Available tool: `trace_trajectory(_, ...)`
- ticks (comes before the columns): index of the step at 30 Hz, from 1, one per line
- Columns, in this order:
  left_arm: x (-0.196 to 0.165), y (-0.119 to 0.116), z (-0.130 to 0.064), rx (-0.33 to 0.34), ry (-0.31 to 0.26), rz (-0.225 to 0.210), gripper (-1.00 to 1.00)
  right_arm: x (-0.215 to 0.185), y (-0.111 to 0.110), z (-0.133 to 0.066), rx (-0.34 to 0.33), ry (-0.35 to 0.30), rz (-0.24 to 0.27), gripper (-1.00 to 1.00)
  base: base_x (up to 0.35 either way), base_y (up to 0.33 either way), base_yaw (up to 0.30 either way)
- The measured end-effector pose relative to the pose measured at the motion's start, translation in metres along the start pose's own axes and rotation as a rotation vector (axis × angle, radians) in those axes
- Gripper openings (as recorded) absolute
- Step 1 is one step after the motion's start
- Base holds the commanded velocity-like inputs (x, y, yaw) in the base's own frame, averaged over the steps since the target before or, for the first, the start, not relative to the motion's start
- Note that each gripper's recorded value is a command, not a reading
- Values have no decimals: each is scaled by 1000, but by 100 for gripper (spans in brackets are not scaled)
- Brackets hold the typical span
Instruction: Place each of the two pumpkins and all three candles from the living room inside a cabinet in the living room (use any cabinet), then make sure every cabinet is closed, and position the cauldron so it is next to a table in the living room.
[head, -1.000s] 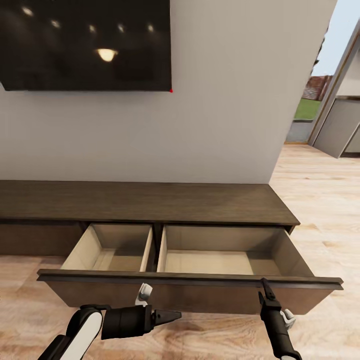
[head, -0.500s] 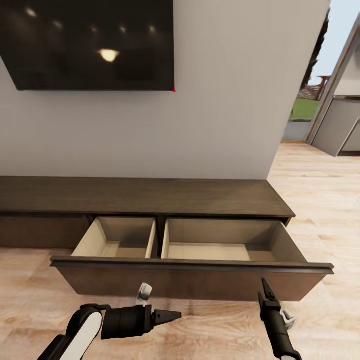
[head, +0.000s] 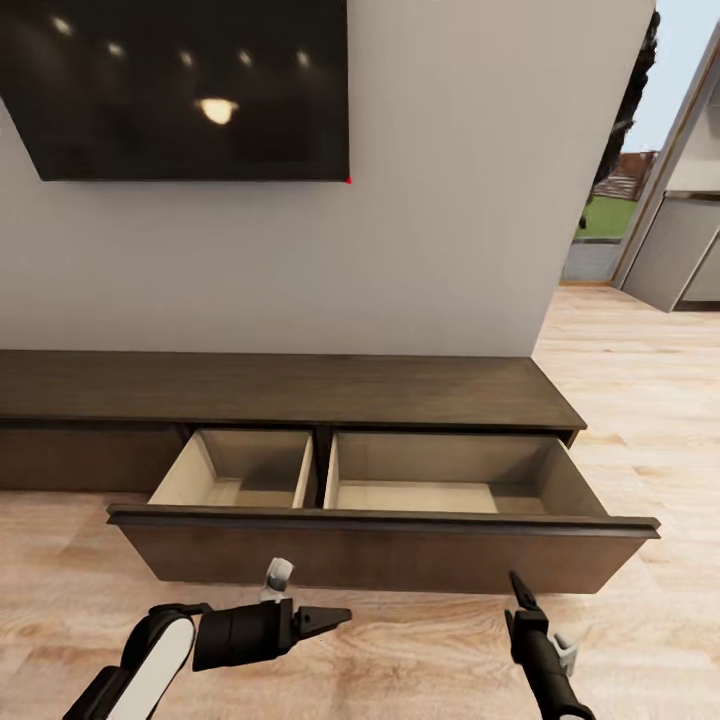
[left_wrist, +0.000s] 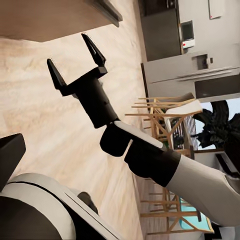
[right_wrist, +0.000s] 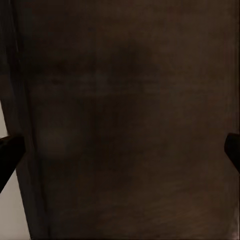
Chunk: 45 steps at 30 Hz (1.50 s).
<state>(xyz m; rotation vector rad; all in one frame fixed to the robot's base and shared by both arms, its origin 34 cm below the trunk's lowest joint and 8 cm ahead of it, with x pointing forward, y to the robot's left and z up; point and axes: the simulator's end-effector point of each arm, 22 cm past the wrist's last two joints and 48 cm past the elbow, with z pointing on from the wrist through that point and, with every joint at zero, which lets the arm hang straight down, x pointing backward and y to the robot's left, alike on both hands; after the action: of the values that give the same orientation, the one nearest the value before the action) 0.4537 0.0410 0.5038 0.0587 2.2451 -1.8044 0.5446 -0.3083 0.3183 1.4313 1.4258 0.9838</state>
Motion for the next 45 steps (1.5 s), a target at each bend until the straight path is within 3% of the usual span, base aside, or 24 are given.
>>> trace_trajectory(3,1,-1,-1,-8,3,8,100,18,-14,-8,39,90,64,100,0,0,0)
trace_trajectory(6,7,10,-1,-33,13,-14,100,38,-58,-36,162,202,131,100,0,0,0)
trace_trajectory(8,16,27,-1,-66,25,-51,100,39,-83,-56,236,255,128,100,0,0,0)
trace_trajectory(11,27,52,-3,-130,44,-109,100,42,-96,-72,297,324,82,100,0,0,0)
trace_trajectory(13,33,67,-5,-181,55,-135,100,53,-103,-84,338,408,3,100,0,0,0)
trace_trajectory(17,36,76,-11,-226,65,-163,100,65,-106,-96,375,492,-85,100,0,0,0)
trace_trajectory(25,29,66,-12,-243,67,-173,100,62,-89,-97,368,499,-152,100,0,0,0)
trace_trajectory(32,38,84,-12,-361,84,-220,100,58,-74,-97,361,500,-216,100,0,0,0)
trace_trajectory(36,52,102,-2,-452,88,-259,100,62,-71,-105,375,558,-282,100,0,0,0)
trace_trajectory(45,49,100,-9,-502,75,-270,100,62,-55,-110,386,582,-314,100,0,0,0)
